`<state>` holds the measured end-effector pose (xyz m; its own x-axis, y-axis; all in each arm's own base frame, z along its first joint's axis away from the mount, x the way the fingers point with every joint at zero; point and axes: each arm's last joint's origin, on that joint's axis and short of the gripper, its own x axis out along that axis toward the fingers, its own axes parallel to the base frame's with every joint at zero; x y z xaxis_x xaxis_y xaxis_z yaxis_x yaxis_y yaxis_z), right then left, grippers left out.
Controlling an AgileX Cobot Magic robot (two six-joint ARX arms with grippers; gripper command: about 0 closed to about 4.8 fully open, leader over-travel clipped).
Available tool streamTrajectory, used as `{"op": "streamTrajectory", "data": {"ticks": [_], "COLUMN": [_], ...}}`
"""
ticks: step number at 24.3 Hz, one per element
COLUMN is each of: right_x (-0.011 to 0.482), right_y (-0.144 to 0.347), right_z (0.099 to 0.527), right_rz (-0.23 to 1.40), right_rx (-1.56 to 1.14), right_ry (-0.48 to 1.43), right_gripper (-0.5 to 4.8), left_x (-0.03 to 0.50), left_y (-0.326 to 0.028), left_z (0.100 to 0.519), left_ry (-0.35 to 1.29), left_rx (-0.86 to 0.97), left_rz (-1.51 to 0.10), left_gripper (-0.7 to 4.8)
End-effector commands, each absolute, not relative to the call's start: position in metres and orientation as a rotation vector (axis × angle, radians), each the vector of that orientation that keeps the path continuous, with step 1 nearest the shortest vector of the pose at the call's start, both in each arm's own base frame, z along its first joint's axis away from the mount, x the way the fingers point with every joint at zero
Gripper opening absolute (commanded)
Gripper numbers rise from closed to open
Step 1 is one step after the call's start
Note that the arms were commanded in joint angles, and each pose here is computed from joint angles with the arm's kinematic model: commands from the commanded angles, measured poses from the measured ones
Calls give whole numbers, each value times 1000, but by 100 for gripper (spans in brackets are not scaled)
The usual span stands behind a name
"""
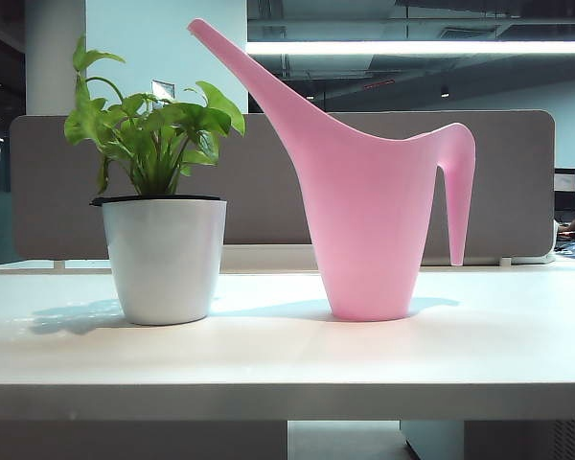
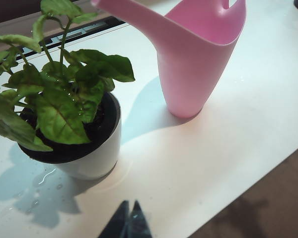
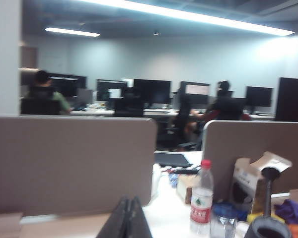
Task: Pick up the watering can from the table, water the potted plant, and put the can back.
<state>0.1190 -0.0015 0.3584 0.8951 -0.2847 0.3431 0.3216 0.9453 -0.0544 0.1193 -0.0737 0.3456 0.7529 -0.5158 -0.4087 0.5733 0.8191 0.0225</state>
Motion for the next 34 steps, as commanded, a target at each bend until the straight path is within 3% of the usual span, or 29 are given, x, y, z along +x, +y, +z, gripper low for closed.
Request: {"op": "streamTrajectory", "data": {"ticks": [1,7,17,19,26,34], "right_x": [152,220,270,278,291,299], "right_y": [-10,-38,-20,-14,-10,-7], "right_z": [379,347,234,220,194,187], "right_rz": [-272,-130,0,70,211,362], "right_rx": [-27,187,41,43,41,-55], "right_ry": [-370,-250,-49,-29,-3,-4], "right_gripper": [-5,-5,1,28,88,96], "left_x": [119,119,119,119,119,119], "left_y": [-74,-74,-74,-74,-74,-74], "left_z": [347,347,347,347,347,347], "left_ry": [389,389,390,391,390,390], "left_rx": [147,147,148,148,148,148], "left_rz": [-601,-601,-599,-598,-598,-598], "left_gripper": [4,4,4,4,4,4]}}
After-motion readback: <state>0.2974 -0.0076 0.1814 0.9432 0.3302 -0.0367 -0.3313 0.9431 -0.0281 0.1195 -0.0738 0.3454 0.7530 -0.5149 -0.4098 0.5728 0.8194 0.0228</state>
